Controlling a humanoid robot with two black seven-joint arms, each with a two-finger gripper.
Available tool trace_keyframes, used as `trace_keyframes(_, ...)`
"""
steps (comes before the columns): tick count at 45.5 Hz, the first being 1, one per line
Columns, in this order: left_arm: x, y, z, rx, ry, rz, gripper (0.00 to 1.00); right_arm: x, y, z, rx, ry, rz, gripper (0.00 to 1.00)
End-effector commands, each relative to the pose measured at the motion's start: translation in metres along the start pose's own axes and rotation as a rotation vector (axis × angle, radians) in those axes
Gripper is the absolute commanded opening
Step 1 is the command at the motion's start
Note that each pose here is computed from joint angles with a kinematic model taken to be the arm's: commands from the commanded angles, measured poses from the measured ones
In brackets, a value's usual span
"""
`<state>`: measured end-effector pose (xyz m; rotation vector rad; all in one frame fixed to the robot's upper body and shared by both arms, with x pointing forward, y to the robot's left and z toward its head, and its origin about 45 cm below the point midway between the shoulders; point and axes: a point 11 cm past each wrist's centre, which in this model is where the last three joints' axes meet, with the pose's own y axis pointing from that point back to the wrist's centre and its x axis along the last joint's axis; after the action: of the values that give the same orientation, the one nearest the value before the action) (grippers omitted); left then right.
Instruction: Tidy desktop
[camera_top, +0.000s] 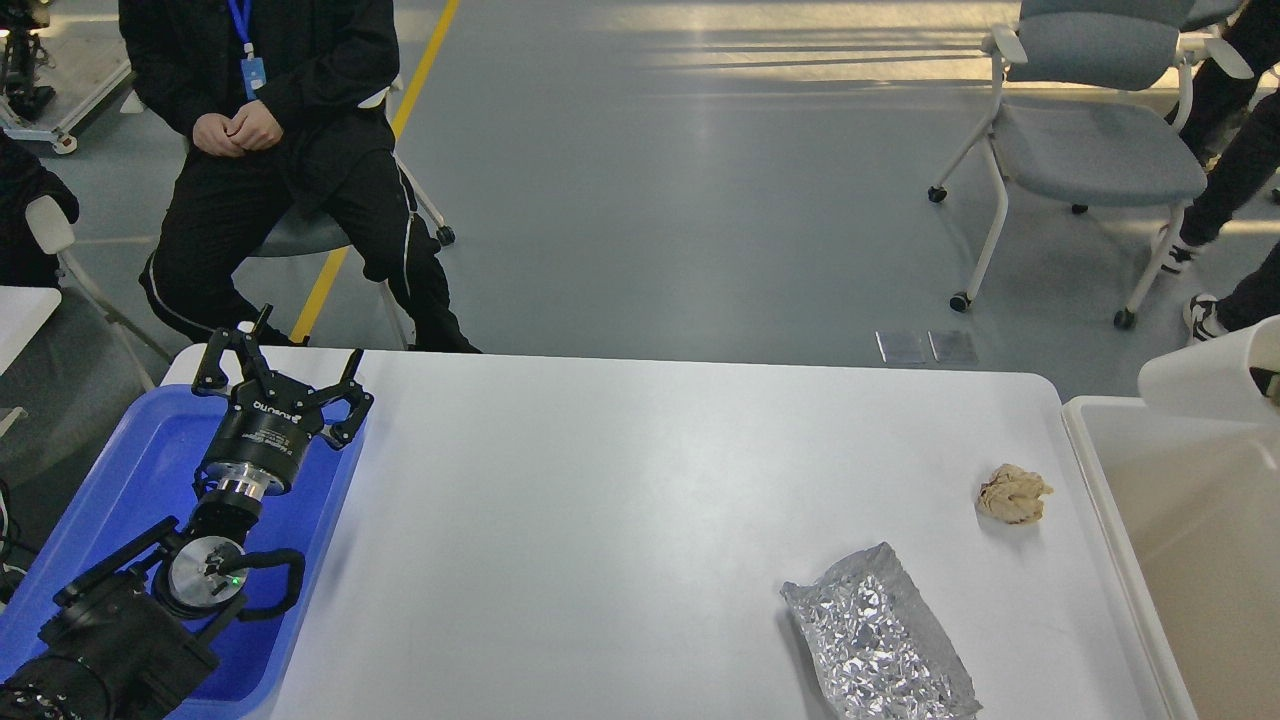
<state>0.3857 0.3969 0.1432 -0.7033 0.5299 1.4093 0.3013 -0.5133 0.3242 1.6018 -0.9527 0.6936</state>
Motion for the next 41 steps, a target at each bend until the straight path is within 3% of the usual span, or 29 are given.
trace_keyframes(1, 0.0, 0.0, 0.0, 0.0, 0.0, 0.0, 1.0, -0.006, 0.005, 0.065, -0.181, -0.269, 0.124, 0.0)
trace_keyframes(23, 0.0, 0.0, 0.0, 0.0, 0.0, 0.0, 1.0, -0.092, -0.025, 0.165, -0.5, -0.68, 0.255, 0.0)
trace_keyframes(41, 0.0, 0.0, 0.0, 0.0, 0.0, 0.0, 1.0, -0.161, -0.052, 0.172, -0.615, -0.684, 0.247, 0.0)
